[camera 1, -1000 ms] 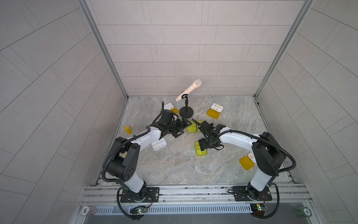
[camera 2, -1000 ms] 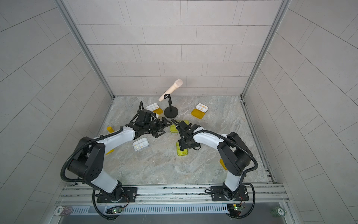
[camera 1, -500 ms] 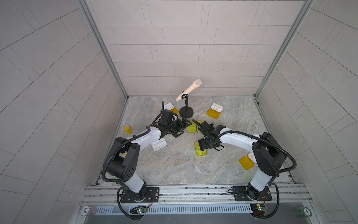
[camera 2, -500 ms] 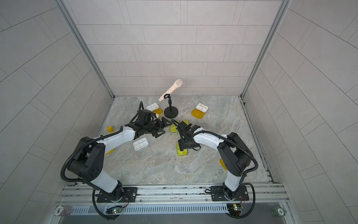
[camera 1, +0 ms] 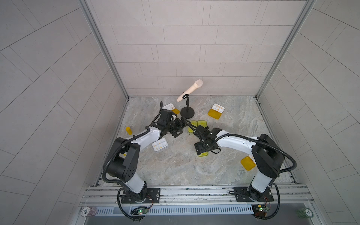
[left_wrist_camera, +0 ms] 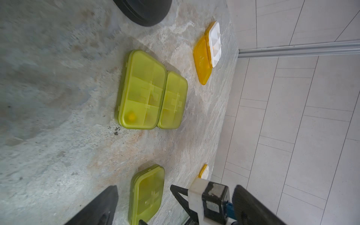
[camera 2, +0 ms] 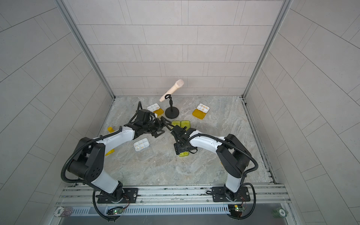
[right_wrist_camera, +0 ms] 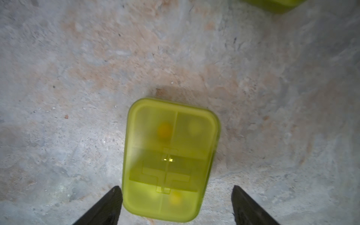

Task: Close pillboxes
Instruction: Pick up the pillbox at the center of the board.

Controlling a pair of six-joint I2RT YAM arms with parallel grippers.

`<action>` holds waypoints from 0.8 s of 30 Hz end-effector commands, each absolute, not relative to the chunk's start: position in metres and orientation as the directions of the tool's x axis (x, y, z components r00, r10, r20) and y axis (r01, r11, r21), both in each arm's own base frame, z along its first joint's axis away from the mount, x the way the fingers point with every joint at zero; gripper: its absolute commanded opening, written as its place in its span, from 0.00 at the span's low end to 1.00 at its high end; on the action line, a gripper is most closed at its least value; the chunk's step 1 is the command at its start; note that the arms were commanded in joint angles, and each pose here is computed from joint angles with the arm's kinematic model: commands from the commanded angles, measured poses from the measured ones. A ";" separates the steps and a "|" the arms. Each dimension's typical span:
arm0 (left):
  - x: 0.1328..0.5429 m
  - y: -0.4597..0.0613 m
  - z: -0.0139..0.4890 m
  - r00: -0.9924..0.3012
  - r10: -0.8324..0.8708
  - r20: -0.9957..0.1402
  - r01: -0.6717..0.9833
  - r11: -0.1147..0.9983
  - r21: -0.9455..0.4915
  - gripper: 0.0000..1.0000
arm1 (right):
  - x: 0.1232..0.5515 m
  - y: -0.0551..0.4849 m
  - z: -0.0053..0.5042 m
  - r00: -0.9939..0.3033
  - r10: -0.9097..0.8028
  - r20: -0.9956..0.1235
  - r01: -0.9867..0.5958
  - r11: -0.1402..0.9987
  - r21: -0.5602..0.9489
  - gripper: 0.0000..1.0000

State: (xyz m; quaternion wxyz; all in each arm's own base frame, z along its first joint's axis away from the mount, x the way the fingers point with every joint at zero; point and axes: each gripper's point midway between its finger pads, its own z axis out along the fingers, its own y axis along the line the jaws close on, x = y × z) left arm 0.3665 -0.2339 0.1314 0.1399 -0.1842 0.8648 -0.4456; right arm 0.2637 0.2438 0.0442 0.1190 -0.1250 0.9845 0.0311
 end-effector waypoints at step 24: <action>0.396 -0.173 0.177 -0.792 -0.595 -0.137 -0.188 0.452 -0.872 0.95 | 0.292 0.296 0.056 -0.916 -0.192 -0.351 -0.217 0.976 0.033 0.71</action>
